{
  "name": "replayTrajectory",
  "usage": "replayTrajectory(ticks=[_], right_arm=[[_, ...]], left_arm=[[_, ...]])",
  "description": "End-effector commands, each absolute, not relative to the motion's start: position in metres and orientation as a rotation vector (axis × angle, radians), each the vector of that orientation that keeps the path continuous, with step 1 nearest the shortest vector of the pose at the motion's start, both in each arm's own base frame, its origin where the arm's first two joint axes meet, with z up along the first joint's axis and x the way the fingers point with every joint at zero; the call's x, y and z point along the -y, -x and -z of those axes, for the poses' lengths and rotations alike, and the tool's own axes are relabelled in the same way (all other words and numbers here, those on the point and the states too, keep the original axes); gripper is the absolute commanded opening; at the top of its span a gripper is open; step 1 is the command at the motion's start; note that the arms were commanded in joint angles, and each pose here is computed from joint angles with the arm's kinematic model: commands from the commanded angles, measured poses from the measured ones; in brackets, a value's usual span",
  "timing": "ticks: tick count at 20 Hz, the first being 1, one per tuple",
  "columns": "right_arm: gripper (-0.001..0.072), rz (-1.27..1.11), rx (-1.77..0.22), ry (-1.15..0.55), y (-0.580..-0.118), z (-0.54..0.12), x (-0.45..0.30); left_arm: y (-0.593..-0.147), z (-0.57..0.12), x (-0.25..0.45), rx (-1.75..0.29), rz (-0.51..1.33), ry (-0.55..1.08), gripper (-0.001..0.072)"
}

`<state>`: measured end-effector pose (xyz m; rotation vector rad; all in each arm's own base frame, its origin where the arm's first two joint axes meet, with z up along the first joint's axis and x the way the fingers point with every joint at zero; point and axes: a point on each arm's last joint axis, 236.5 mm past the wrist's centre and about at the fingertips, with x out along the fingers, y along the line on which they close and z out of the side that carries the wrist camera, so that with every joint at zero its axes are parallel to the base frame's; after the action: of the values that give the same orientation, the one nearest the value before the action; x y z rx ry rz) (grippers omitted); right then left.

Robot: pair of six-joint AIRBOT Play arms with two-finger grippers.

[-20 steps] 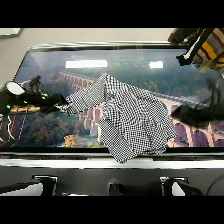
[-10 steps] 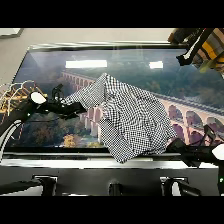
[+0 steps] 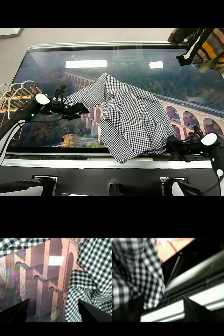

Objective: Fold the clothes and pants, and hang the long-sleeved shirts on hangers.

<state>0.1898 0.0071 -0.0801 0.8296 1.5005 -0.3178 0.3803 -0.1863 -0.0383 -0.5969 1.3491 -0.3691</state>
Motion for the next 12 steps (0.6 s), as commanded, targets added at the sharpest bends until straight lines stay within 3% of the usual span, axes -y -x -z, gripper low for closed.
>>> replayTrajectory(ticks=[1,3,5,9,12], right_arm=[[0.0401,0.316,-1.485,-0.843,-0.204,0.095,-0.004],[0.0272,0.308,-1.457,-0.88,-0.214,0.096,-0.007],[0.0038,0.282,-1.427,-0.919,-0.223,0.091,-0.013],[0.0034,0.347,-1.329,-0.799,-0.254,0.056,0.026],[0.0034,0.454,-1.166,-0.662,-0.298,-0.009,0.081]], left_arm=[[-0.381,0.039,0.186,-1.346,0.367,0.597,0.0712],[-0.381,0.04,0.186,-1.348,0.366,0.597,0.0712],[-0.381,0.04,0.186,-1.349,0.366,0.598,0.0712],[-0.381,0.04,0.186,-1.35,0.366,0.598,0.0712],[-0.381,0.04,0.186,-1.35,0.366,0.598,0.0711]])
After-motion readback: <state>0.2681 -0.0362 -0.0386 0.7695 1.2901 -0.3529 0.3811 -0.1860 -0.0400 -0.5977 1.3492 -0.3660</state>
